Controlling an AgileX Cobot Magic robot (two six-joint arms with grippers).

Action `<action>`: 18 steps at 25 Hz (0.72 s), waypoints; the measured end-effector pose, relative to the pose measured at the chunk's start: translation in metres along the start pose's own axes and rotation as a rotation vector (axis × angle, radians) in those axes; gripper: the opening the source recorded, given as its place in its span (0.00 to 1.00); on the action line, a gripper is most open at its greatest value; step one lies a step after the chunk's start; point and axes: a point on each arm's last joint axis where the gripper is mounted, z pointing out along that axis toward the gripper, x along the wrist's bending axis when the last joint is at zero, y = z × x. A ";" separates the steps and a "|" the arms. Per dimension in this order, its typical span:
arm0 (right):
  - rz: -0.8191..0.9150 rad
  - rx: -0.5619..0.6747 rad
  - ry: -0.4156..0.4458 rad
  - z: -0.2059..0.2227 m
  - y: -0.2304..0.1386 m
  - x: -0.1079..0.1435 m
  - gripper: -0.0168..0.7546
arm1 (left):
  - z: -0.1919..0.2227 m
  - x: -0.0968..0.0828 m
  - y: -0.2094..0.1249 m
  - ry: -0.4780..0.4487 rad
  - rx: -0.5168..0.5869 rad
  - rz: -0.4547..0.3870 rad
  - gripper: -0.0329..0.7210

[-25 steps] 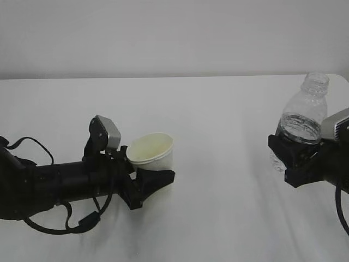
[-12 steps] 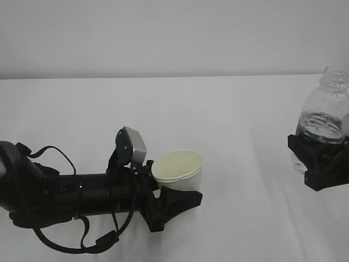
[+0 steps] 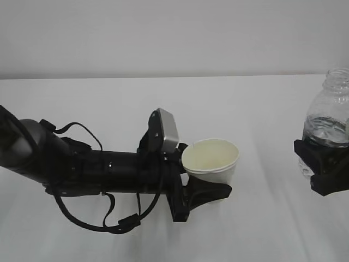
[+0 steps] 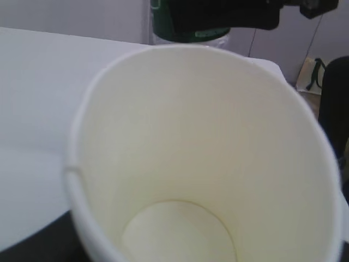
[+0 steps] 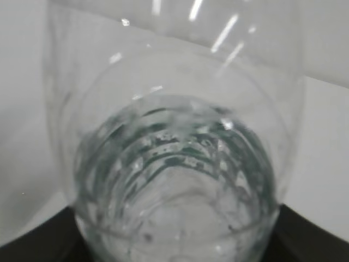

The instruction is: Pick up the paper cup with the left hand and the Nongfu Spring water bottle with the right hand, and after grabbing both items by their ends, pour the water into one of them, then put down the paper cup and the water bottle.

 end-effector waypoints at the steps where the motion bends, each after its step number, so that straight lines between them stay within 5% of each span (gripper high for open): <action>1: 0.000 0.000 0.000 0.000 0.000 0.000 0.61 | 0.003 0.000 0.002 -0.004 0.010 0.018 0.63; 12: -0.043 0.008 0.000 0.000 -0.001 0.000 0.61 | 0.027 -0.005 0.014 -0.026 0.068 0.107 0.64; 18: -0.117 0.032 0.001 0.000 -0.003 0.000 0.61 | 0.031 -0.012 0.014 -0.053 0.076 0.080 0.64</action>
